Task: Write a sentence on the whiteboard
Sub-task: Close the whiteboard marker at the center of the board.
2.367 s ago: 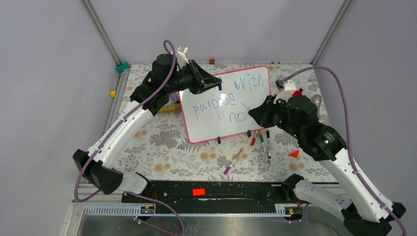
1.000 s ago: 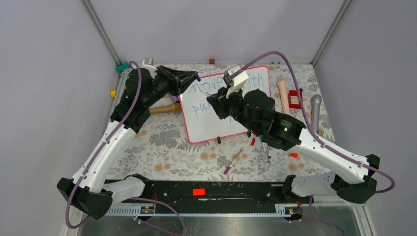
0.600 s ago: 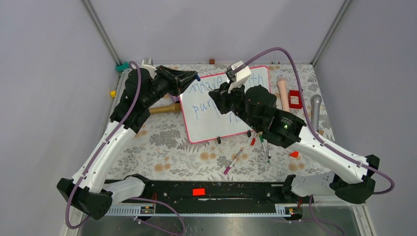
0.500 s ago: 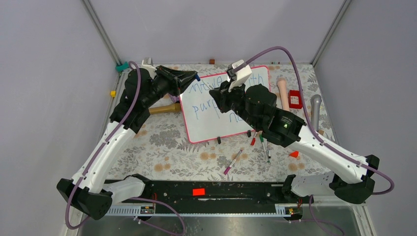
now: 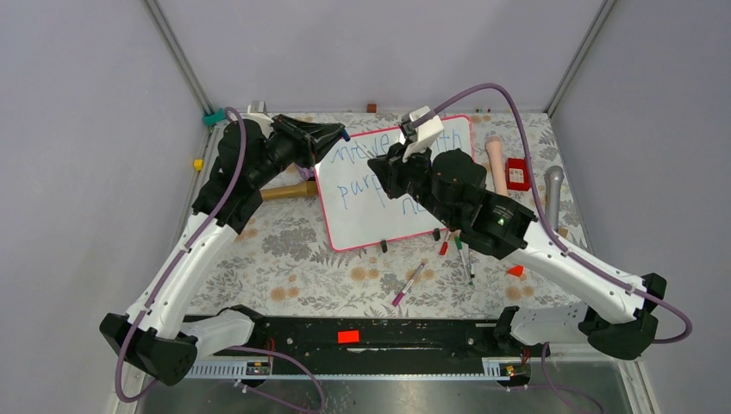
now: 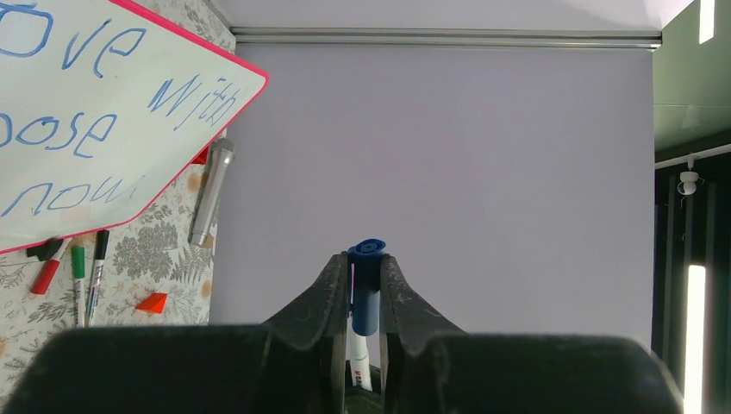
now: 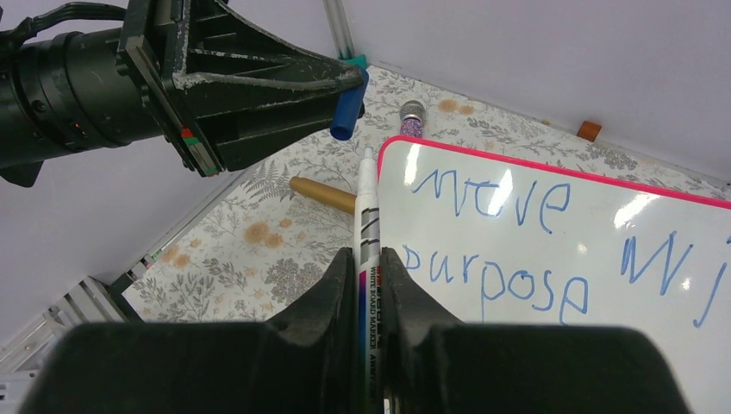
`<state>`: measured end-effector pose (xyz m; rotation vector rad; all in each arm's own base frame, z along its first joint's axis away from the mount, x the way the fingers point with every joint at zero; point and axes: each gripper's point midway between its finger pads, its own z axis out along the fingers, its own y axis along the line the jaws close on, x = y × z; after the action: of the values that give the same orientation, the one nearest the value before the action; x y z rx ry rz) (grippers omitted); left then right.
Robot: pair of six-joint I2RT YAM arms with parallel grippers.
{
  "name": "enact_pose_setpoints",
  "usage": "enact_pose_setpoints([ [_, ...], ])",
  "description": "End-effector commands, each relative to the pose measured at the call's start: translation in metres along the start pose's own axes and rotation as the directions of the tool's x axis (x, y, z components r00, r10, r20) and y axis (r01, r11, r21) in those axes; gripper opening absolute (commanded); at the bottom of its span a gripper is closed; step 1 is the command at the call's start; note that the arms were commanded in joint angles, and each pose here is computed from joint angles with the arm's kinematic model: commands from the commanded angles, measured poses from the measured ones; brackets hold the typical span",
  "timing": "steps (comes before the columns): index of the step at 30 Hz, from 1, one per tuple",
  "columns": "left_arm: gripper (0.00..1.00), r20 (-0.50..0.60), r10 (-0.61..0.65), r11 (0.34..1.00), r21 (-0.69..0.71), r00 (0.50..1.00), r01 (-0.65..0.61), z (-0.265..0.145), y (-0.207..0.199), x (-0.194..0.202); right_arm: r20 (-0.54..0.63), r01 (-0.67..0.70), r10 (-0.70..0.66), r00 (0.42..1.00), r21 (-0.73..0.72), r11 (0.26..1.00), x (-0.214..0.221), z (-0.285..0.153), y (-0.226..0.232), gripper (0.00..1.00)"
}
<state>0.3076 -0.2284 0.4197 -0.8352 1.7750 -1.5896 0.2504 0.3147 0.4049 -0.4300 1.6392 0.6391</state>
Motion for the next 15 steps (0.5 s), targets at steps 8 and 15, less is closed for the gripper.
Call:
enact_pose_setpoints([
  [8, 0.00, 0.014, -0.018, 0.997, 0.070, 1.000, 0.017, -0.0004, -0.0192, -0.0043, 0.086, -0.031, 0.033, 0.996, -0.020, 0.999, -0.0277, -0.0099, 0.0008, 0.00],
  [15, 0.00, 0.011, -0.020, 0.998, 0.065, 1.000, 0.019, 0.0007, -0.0173, -0.0041, 0.086, -0.028, 0.031, 0.996, -0.040, 0.999, -0.0299, -0.0040, 0.0068, 0.00],
])
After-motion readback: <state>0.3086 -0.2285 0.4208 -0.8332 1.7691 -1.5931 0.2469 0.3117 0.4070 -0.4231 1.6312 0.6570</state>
